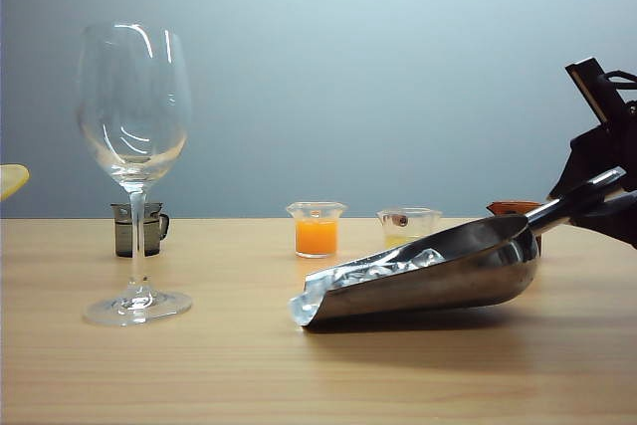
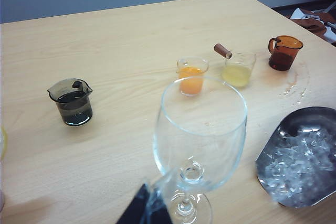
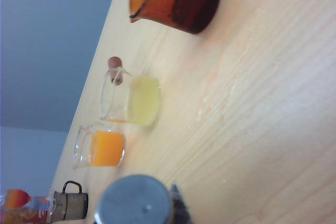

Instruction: Pick up the ice scoop on the desk filled with ice cubes, pour the ice into the goblet, and finally put the scoop back on the table.

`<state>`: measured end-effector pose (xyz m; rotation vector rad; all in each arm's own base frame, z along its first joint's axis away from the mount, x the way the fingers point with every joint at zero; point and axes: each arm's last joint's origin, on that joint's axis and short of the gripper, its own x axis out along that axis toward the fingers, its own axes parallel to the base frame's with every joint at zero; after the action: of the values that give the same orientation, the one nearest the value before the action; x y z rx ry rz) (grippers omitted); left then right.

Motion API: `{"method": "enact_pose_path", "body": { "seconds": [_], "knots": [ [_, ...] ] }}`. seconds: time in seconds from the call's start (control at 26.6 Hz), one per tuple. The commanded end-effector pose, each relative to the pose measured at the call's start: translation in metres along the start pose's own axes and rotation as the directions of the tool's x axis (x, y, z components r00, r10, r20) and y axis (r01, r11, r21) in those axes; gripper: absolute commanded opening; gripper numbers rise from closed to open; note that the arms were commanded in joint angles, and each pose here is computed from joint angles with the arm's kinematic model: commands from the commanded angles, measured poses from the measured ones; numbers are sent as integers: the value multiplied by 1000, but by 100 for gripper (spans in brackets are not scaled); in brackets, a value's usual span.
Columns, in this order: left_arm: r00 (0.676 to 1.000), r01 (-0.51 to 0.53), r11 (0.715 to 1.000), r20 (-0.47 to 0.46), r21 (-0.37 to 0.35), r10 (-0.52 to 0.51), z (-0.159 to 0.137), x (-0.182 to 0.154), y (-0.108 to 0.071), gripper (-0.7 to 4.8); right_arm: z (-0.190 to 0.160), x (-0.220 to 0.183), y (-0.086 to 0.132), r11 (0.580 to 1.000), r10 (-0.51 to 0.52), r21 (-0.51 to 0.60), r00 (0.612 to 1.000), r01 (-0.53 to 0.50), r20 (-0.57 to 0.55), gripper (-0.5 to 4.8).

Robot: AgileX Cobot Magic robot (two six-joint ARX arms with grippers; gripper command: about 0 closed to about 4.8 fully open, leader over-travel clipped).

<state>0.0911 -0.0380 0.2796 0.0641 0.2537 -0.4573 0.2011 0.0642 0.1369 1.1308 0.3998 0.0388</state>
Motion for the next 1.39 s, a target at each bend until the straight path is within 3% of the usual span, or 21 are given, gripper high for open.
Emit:
{"method": "enact_pose_path", "body": {
  "seconds": [0.04,0.49,0.98,1.2,1.39],
  "knots": [
    [1000,5,1000,10,4,-5,1,0,0,-6,-1,1,-5,999,-32,8,999,32,4,-6],
    [1000,4,1000,27,5,-5,4,-2,0,-6,0,6,1,996,66,64,997,-68,25,-6],
    [1000,6,1000,0,-1,-6,11,-10,-1,-6,3,5,12,951,172,255,985,-174,29,-6],
    [1000,6,1000,10,0,-6,15,-12,-1,-6,12,18,42,925,277,268,961,-271,17,-6],
    [1000,5,1000,-19,-3,-5,22,-13,-1,-6,22,35,77,941,248,253,967,-224,-67,-6]
  ]
}}
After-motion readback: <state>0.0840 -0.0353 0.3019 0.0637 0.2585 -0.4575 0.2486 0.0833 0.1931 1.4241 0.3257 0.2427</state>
